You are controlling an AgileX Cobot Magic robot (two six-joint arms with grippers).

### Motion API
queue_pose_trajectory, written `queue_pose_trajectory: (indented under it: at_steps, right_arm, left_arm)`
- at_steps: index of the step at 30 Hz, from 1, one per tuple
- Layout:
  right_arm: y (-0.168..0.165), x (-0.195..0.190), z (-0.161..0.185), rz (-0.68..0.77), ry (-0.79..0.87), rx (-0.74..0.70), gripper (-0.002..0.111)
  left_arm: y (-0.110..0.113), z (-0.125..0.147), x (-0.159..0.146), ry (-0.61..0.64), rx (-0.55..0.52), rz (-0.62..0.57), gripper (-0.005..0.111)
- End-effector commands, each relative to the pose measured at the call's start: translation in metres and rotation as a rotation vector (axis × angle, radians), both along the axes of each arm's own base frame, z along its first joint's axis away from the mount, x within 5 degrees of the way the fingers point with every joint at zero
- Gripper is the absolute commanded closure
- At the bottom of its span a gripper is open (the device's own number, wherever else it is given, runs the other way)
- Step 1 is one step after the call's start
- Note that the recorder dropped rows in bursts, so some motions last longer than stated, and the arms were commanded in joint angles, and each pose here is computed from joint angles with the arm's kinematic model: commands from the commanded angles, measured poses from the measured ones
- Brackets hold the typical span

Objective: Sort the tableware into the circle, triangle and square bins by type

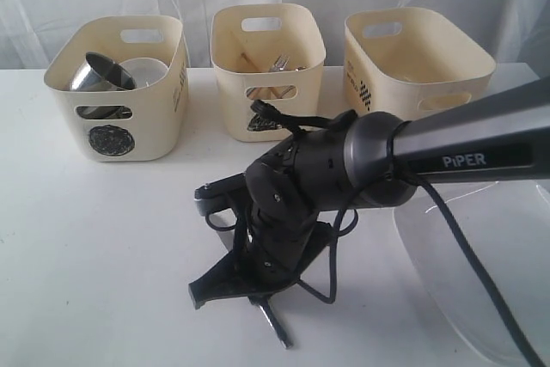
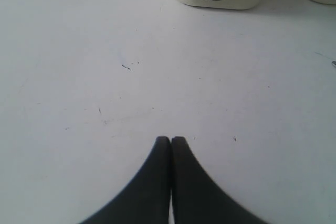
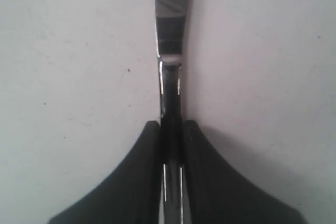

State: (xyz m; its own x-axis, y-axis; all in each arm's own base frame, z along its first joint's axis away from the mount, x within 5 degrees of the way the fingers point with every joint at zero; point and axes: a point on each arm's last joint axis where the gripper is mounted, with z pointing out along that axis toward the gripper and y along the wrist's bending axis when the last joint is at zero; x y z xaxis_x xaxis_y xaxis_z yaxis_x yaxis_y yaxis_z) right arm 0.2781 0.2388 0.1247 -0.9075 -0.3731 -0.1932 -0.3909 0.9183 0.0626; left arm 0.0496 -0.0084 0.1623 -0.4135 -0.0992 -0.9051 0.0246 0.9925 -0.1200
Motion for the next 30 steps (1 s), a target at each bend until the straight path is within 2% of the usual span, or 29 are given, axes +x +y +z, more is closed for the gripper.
queue_pose_trajectory:
  at_steps: [1, 7, 20, 26, 30]
  right_arm:
    - [-0.006, -0.004, -0.013, 0.037, 0.029, -0.055, 0.108]
    - [-0.003, 0.0, 0.023, 0.095, -0.069, 0.001, 0.108]
    - [-0.003, 0.001, 0.04, 0.099, -0.114, 0.036, 0.108]
    - [-0.001, 0.001, 0.1, 0.148, -0.245, 0.139, 0.108]
    - [-0.013, 0.017, 0.143, 0.091, -0.402, 0.238, 0.108]
  left_arm:
    - [-0.001, -0.001, 0.0, -0.001, -0.005, -0.007, 0.107]
    - [-0.001, -0.001, 0.0, -0.001, -0.005, -0.007, 0.107]
    - [-0.001, -0.001, 0.0, -0.001, -0.005, -0.007, 0.107]
    - [-0.001, -0.001, 0.0, -0.001, -0.005, -0.007, 0.107]
    - [-0.001, -0.001, 0.0, -0.001, -0.005, -0.007, 0.107]
